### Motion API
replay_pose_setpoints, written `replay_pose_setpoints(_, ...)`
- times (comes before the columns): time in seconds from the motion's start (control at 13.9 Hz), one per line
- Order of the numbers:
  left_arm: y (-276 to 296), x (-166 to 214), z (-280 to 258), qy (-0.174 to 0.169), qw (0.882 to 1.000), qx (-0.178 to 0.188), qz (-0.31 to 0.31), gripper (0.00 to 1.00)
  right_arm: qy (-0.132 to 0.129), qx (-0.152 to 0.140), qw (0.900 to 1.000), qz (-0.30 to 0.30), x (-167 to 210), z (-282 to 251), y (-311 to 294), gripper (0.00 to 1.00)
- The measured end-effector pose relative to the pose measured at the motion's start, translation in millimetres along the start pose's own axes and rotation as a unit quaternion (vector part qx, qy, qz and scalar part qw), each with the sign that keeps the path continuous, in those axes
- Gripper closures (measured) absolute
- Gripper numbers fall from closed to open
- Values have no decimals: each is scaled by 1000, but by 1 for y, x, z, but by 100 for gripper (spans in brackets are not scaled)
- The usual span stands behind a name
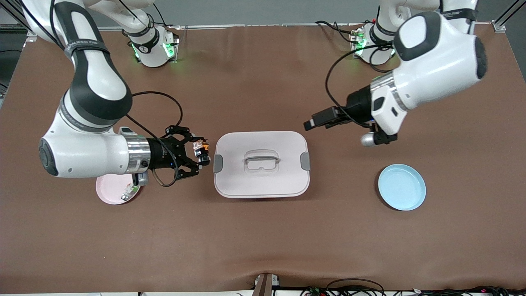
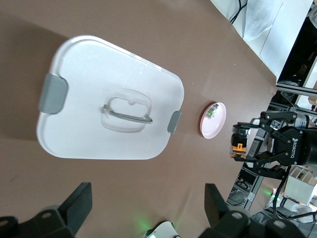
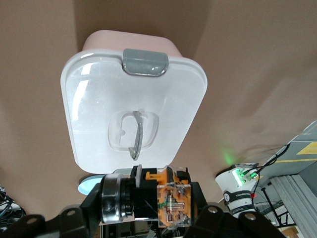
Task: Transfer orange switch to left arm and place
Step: 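Carry the switch over the box while the left gripper meets it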
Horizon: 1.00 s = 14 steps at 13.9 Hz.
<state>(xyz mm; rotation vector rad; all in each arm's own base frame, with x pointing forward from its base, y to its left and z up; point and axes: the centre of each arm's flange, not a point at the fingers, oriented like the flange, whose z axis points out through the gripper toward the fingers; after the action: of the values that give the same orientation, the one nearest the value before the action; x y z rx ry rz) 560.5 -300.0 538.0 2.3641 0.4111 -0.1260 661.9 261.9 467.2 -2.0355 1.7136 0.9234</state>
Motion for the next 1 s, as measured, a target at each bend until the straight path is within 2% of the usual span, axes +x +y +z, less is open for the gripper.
replay_pose_setpoints(0.29, 19, -25, 52, -2, 1000, 2, 22, 0, -1, 24, 1000, 14, -32, 15, -2, 28)
replay_pose_setpoints(0.57, 30, -44, 97, 5, 999, 1, 32, 0, 0, 22, 999, 23, -65, 39, 4, 28)
replay_pose_setpoints(1.0, 39, -62, 131, 18, 999, -6, 37, 0, 4, 41, 999, 18, -96, 105, 9, 28)
